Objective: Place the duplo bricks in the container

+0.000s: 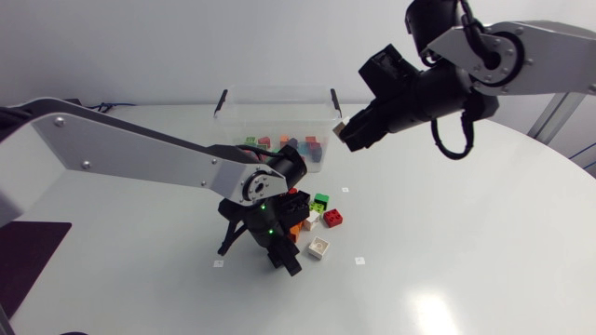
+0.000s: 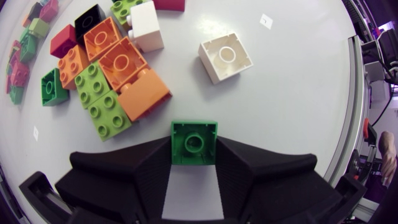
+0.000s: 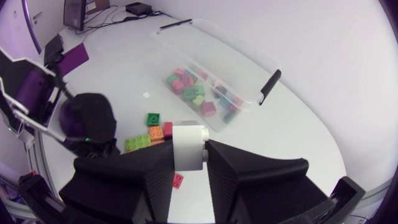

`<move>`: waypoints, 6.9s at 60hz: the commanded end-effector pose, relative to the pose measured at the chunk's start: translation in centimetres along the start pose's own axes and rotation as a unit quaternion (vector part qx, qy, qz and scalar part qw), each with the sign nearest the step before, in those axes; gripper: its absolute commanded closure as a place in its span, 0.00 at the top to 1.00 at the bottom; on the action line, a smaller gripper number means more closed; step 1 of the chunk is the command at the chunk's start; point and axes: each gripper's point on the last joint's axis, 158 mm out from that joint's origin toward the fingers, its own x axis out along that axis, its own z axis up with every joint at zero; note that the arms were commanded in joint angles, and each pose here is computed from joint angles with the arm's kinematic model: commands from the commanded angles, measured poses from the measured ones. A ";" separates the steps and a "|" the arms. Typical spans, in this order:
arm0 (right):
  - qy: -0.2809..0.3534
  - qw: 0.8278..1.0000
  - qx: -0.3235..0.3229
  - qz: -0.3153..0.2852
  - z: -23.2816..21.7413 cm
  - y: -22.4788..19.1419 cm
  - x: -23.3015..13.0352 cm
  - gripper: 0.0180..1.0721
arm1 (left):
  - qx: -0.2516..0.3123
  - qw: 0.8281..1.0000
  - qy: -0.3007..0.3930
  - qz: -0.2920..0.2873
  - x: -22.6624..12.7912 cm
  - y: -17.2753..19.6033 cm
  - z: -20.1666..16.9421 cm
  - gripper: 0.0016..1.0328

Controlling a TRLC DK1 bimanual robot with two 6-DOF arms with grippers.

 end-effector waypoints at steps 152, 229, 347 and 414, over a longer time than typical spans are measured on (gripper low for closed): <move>0.199 0.974 -0.069 0.079 -17.6 11.8 8.6 0.91 | -0.172 0.881 -0.398 0.189 -22.3 27.3 14.4 0.92; 0.172 0.979 -0.086 0.073 -15.0 10.6 6.2 0.27 | -0.034 0.988 -0.127 0.078 -4.5 12.9 1.1 0.90; -0.087 0.991 0.099 -0.023 9.2 -5.3 13.1 0.50 | -0.035 0.949 -0.265 0.168 -13.7 14.5 3.6 0.31; 0.052 0.996 0.078 -0.009 -6.9 1.1 5.9 0.93 | -0.132 0.872 -0.434 0.183 -21.4 25.4 16.2 0.31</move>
